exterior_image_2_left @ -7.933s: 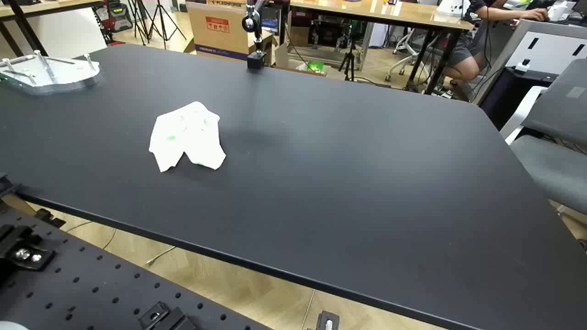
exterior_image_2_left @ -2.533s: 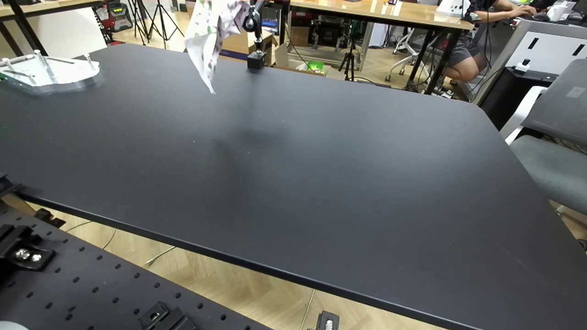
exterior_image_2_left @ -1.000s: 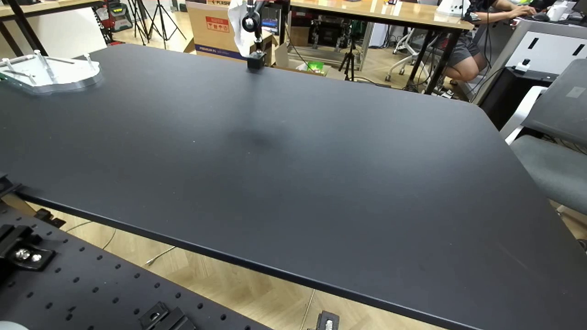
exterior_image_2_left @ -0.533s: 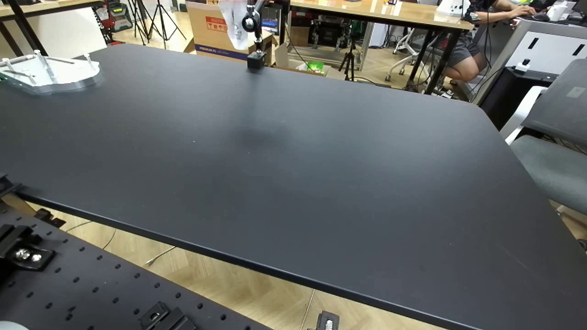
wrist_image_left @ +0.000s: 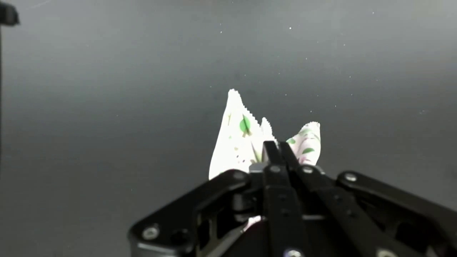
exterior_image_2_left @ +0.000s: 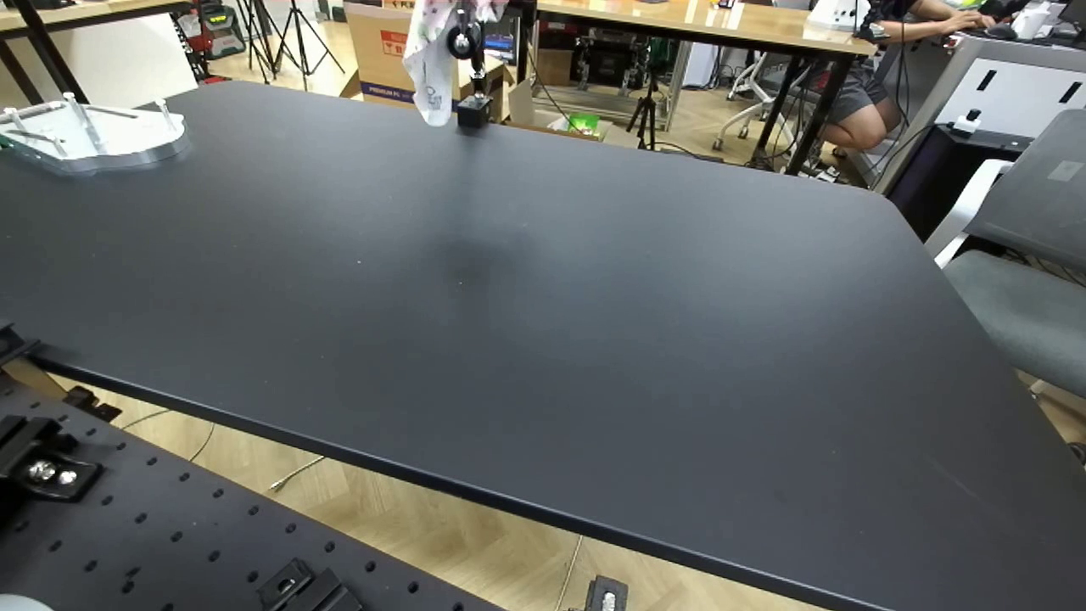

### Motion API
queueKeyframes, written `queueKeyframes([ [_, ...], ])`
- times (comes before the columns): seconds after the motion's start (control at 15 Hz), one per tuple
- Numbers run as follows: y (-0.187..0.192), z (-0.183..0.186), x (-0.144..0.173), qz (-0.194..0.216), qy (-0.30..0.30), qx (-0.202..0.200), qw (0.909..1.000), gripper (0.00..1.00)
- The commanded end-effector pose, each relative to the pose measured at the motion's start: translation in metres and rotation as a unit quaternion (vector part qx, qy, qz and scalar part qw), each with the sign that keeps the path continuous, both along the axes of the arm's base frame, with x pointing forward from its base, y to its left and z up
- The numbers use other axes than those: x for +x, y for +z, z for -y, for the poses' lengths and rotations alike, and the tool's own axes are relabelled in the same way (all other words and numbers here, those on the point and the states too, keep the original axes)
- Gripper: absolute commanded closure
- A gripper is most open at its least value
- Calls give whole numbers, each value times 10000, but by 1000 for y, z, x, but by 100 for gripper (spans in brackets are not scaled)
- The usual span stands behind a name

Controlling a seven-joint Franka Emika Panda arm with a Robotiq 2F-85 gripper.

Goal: Pick up the the table cloth and hang it on the metallic arm

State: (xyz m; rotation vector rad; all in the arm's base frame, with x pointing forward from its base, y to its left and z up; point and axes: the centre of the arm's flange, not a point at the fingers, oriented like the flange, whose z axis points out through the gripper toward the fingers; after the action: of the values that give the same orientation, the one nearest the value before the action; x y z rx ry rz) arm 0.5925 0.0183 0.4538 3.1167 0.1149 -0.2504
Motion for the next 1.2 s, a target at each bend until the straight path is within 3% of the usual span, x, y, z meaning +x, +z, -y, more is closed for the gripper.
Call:
queueKeyframes([
  [0.0,-15,3,-21,-211,-134,82,9997,99],
  [0.73,-41,-2,-32,-450,-93,176,9988,99],
  [1.13,-50,7,-17,-201,-130,188,9995,99],
])
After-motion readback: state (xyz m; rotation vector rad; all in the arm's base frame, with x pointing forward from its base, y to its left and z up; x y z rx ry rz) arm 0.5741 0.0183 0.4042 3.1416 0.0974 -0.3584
